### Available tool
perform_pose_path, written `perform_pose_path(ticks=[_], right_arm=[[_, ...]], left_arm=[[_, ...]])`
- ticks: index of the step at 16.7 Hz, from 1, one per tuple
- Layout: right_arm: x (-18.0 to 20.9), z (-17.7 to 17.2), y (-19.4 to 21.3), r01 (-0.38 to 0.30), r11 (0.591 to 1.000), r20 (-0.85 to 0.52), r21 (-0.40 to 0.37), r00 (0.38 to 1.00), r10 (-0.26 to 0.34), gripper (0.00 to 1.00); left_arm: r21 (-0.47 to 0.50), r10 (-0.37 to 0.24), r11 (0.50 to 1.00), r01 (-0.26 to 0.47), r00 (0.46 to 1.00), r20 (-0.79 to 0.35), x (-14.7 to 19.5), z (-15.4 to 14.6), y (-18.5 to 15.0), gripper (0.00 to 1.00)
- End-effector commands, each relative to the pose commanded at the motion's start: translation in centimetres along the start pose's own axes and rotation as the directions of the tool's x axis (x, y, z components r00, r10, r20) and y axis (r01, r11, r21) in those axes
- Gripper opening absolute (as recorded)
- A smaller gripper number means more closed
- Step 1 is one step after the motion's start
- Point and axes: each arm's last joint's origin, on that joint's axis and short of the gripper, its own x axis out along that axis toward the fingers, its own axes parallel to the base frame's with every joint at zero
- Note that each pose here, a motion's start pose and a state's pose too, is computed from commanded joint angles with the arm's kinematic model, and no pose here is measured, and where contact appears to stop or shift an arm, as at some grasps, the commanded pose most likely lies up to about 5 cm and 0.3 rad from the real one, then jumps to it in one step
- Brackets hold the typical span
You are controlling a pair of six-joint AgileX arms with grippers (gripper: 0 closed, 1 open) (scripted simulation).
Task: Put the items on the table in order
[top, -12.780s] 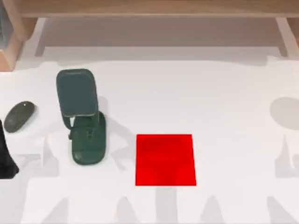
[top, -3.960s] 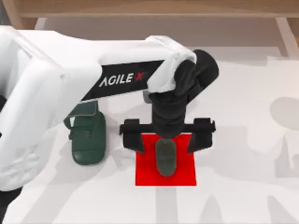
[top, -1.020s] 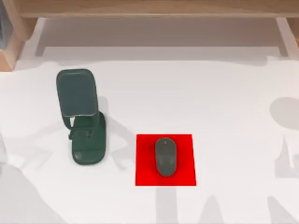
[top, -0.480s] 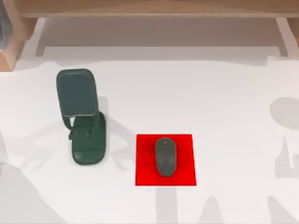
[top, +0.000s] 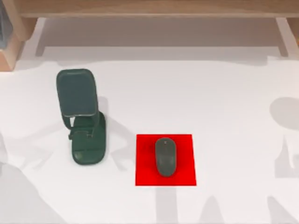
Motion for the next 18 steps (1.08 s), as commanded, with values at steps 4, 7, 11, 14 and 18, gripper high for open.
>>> perform_pose_path(ticks=[4,7,11,14,18], right_arm=[[0.0,0.0,0.0,0.000,1.000,0.000,0.000,1.000,0.000,1.00],[0.0,0.0,0.0,0.000,1.000,0.000,0.000,1.000,0.000,1.00],[0.0,0.0,0.0,0.000,1.000,0.000,0.000,1.000,0.000,1.00],[0.0,0.0,0.0,0.000,1.000,0.000,0.000,1.000,0.000,1.00],[0.0,0.0,0.0,0.000,1.000,0.000,0.000,1.000,0.000,1.00]], left_arm=[[0.000,-0.004,1.000,0.004,1.000,0.015,-1.7,0.1,-0.1,0.00],[0.000,-0.005,1.000,0.005,1.000,0.011,-3.4,0.1,-0.1,0.00],[0.001,-0.005,1.000,0.005,1.000,0.011,-3.6,0.1,-0.1,0.00],[-0.001,0.034,0.999,-0.034,0.998,0.061,-4.5,0.4,-0.9,0.00],[-0.046,0.170,0.985,-0.165,0.925,0.340,-9.3,1.0,-6.4,0.00]])
